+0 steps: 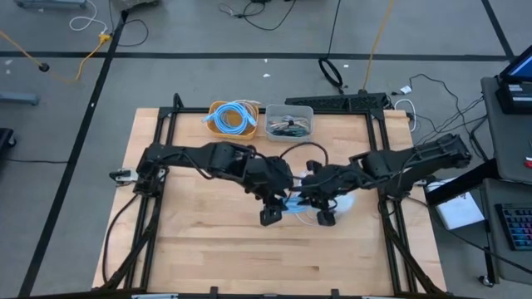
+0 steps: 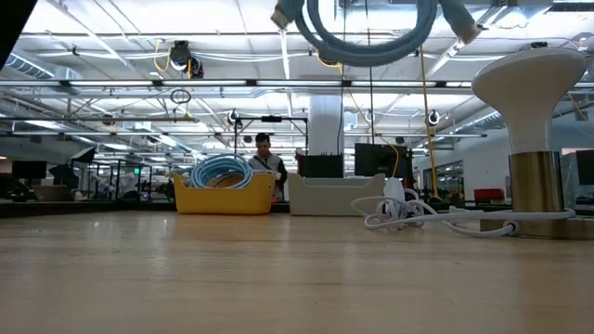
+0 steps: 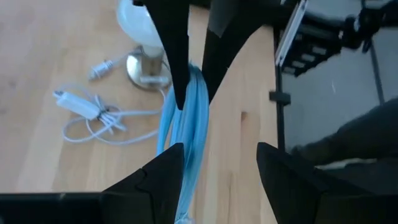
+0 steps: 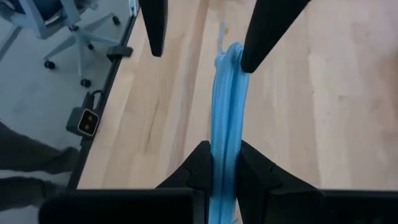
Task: Pick & Place USB Port
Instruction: Put the blue HDMI cable into the yellow bin
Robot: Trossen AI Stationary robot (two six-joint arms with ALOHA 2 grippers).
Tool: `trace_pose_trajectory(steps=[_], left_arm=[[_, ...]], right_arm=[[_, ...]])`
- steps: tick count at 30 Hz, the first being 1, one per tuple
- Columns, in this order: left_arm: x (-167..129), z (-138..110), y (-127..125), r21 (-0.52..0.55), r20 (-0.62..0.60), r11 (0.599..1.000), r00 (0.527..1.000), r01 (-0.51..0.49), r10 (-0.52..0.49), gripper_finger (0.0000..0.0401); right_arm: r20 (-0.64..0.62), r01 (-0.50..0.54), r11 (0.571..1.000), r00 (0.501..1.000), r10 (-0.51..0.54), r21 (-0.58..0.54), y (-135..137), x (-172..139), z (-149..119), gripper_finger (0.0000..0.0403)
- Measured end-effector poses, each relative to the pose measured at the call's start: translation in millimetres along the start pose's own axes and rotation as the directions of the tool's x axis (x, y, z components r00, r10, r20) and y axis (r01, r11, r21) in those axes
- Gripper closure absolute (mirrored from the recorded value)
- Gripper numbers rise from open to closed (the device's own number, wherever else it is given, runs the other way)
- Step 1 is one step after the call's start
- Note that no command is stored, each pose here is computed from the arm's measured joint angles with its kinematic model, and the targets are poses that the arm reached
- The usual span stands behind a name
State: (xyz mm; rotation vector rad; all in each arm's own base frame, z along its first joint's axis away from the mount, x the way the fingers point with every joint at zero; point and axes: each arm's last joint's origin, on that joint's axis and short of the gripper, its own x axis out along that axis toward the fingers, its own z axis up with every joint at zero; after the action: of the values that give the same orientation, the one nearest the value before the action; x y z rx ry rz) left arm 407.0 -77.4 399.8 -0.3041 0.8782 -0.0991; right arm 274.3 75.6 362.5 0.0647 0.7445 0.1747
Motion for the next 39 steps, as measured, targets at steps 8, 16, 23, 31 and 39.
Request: trace_pose_trajectory(steps=[8, 16, 23, 31, 39], left_arm=[[14, -7, 4, 0.026, -0.072, 0.996, 0.993, -0.091, 0.093, 0.0192], [13, -9, 6, 0.03, -0.07, 0.987, 0.985, -0.156, 0.157, 0.0194], [13, -9, 5, -0.005, -0.078, 0.99, 0.987, -0.139, 0.138, 0.0349], [8, -10, 13, -0.013, -0.093, 0.981, 0.977, -0.195, 0.193, 0.0345], [-25, -14, 37, -0.052, -0.13, 0.941, 0.936, -0.335, 0.326, 0.0351]], right_arm=[[0.052, -0.036, 0.999, 0.998, 0.035, 0.015, 3, 2, 6, 0.0369], [0.062, -0.054, 0.998, 0.997, 0.052, 0.039, 4, 0, 7, 0.0369], [0.065, -0.04, 0.998, 0.997, 0.037, 0.039, 3, 0, 7, 0.0369], [0.165, -0.067, 0.991, 0.985, 0.047, 0.117, 8, -14, 13, 0.0278], [0.434, -0.127, 0.983, 0.899, 0.059, 0.131, 11, -83, 20, 0.0154]])
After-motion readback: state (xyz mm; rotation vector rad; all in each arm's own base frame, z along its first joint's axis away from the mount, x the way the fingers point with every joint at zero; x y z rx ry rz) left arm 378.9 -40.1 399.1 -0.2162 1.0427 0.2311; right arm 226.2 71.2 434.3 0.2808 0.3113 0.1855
